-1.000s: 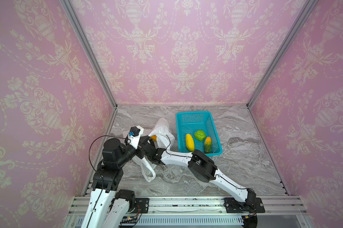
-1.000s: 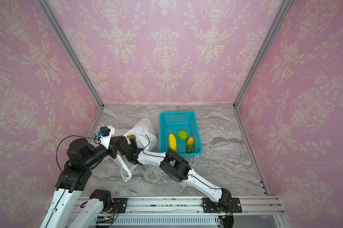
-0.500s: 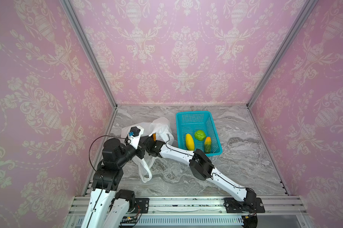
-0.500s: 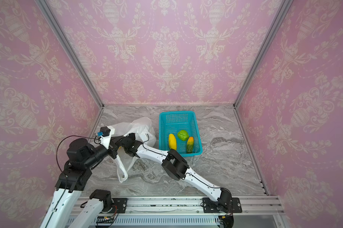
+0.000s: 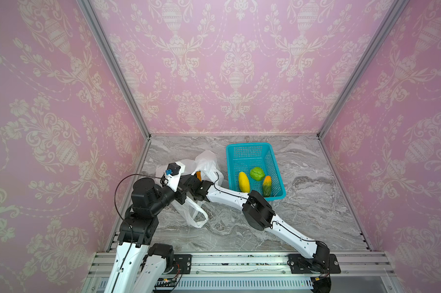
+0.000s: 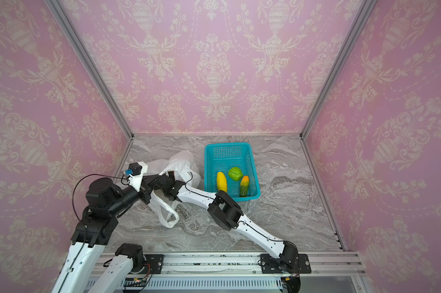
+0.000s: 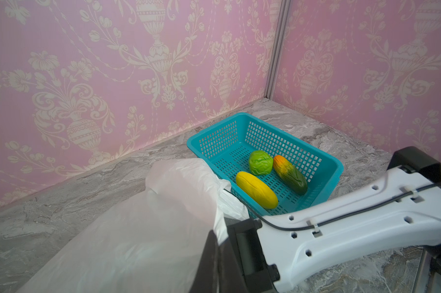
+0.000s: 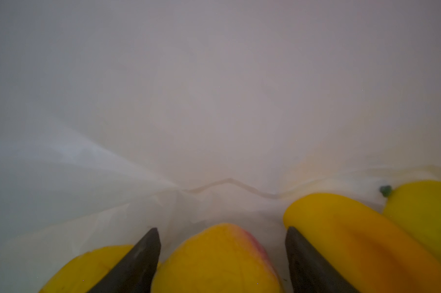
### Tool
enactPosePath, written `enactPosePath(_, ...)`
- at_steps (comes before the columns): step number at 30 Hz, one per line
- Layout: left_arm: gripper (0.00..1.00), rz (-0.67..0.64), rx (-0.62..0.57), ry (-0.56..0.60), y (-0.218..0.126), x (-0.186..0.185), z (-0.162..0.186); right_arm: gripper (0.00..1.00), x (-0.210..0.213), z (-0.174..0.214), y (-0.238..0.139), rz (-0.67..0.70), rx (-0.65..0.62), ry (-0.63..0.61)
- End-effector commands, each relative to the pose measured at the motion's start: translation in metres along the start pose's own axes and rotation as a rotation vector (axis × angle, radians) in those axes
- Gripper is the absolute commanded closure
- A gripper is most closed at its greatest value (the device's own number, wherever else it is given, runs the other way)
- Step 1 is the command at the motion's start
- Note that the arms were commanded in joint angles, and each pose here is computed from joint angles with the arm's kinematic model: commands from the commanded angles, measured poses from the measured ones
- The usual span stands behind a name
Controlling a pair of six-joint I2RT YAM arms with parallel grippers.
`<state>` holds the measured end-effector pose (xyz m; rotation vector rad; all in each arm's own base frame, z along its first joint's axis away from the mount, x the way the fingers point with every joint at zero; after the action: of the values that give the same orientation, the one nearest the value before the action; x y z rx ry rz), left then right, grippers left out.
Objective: Untie the knot of the plastic bag and take out the fruit
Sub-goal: 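Reach down and close the right gripper on the yellow-pink mango, then lift the yellow-pink mango up out of the bag with the right gripper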
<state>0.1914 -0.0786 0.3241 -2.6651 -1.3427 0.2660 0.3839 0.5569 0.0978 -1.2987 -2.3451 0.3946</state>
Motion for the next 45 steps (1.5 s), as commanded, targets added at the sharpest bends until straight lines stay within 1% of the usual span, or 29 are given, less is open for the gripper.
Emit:
enactPosePath(1,1.0,0.022,-0.028,-0.006,-0.003,-0.003,-0.003,0.21,-0.007,0.028,0.01,0.023,0.068,-0.004)
enactPosePath(3,1.0,0.023,-0.028,-0.005,-0.003,-0.003,-0.003,0.28,-0.007,0.029,0.011,0.017,0.069,0.002)
enactPosePath(5,1.0,0.024,-0.027,-0.007,-0.003,-0.003,-0.003,0.39,-0.006,0.028,0.011,0.01,0.068,0.003)
enactPosePath(7,1.0,0.024,-0.027,-0.006,-0.003,-0.003,-0.003,0.48,-0.006,0.025,0.008,0.01,0.067,0.003)
enactPosePath(9,1.0,0.023,-0.027,-0.007,-0.003,-0.003,-0.003,0.52,-0.005,0.016,0.0,0.0,0.048,0.01)
enactPosePath(14,1.0,-0.011,-0.016,-0.004,-0.002,0.001,-0.002,0.55,-0.008,-0.006,-0.033,-0.025,-0.012,0.021)
enactPosePath(16,1.0,-0.029,-0.008,-0.003,-0.002,0.003,0.0,0.57,-0.009,-0.018,-0.051,-0.051,-0.052,0.029)
enactPosePath(23,1.0,-0.069,0.009,-0.007,0.0,0.009,0.002,0.6,-0.029,-0.032,-0.122,-0.108,-0.149,0.042)
enactPosePath(27,1.0,-0.079,0.013,-0.008,0.0,0.011,0.003,0.63,-0.037,-0.032,-0.16,-0.142,-0.183,0.014)
enactPosePath(31,1.0,-0.082,0.013,-0.008,0.0,0.011,0.003,0.65,-0.037,-0.033,-0.2,-0.191,-0.204,-0.056)
enactPosePath(33,1.0,-0.084,0.017,-0.009,0.0,0.012,0.004,0.66,-0.038,-0.037,-0.22,-0.227,-0.212,-0.066)
enactPosePath(35,1.0,-0.088,0.017,-0.007,0.0,0.012,0.004,0.67,-0.035,-0.047,-0.24,-0.293,-0.233,-0.068)
enactPosePath(39,1.0,-0.09,0.022,-0.01,0.001,0.012,0.005,0.68,-0.031,-0.06,-0.275,-0.41,-0.245,-0.058)
enactPosePath(42,1.0,-0.088,0.022,-0.011,0.001,0.012,0.005,0.68,-0.032,-0.073,-0.305,-0.485,-0.283,-0.054)
enactPosePath(45,1.0,-0.087,0.023,-0.014,0.001,0.012,0.005,0.69,-0.04,-0.078,-0.323,-0.501,-0.296,-0.051)
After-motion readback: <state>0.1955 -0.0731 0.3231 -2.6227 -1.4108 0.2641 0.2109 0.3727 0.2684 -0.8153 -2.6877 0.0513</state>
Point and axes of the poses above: each gripper's point midway between its finger pads, its own y axis out along the fingers, its own x axis along the line the jaws close on, z = x × y, the point moved 6 cm from there along -y, back along the fingers, and after that the axes turned 5 degrees about -y, right-handed, at the moved point
